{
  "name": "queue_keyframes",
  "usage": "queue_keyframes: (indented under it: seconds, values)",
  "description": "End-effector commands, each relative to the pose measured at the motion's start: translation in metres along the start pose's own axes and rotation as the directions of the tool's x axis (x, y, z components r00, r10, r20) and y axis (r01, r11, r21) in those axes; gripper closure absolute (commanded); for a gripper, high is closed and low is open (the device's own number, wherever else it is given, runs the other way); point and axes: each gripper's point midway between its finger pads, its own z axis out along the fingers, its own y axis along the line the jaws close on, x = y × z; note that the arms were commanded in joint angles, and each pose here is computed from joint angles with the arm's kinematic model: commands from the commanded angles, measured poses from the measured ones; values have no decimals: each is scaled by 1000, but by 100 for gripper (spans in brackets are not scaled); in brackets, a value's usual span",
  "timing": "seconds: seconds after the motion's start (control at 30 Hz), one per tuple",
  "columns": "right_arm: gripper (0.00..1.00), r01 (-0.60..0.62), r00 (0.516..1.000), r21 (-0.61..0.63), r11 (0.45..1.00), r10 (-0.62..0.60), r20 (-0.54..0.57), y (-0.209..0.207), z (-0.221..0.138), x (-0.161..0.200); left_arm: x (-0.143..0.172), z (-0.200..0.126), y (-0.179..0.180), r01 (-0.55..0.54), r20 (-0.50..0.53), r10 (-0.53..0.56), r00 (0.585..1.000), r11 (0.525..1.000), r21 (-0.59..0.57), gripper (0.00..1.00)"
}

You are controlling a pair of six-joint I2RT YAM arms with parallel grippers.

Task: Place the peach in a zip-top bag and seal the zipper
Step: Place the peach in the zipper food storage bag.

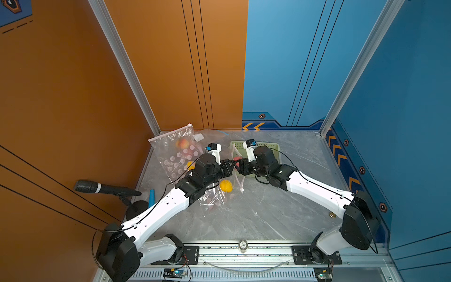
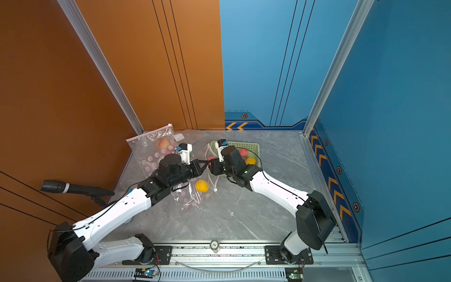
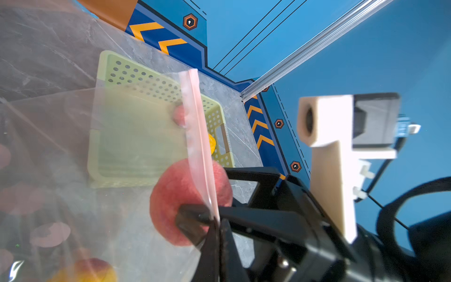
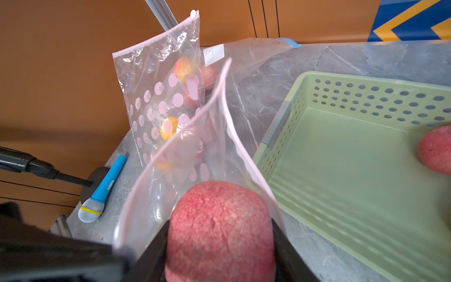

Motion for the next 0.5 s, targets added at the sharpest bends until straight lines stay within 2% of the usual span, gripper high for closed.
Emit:
queue_keyframes:
  seconds: [0.0, 0.07, 0.17, 0.3, 0.47]
  values:
    - [60, 45, 999, 7, 999, -44, -27, 9, 6, 10, -5, -7, -19, 4, 1, -4, 1000, 999, 53, 100]
    - [53, 53, 998, 17, 998, -52, -46, 8, 8, 15, -7, -8, -24, 9, 9, -10, 1000, 997, 71, 100]
    - [36, 66, 996, 30, 997, -64, -62, 6, 8, 18, -9, -8, -32, 21, 13, -22, 1000, 994, 107, 100]
    - [23, 91, 995, 39, 995, -89, -48, 9, -4, 8, -10, -11, -32, 25, 24, -28, 999, 994, 105, 100]
    - [21, 104, 994, 18, 994, -104, -21, 16, -23, -5, -8, -10, -26, 32, 24, -35, 999, 996, 88, 100]
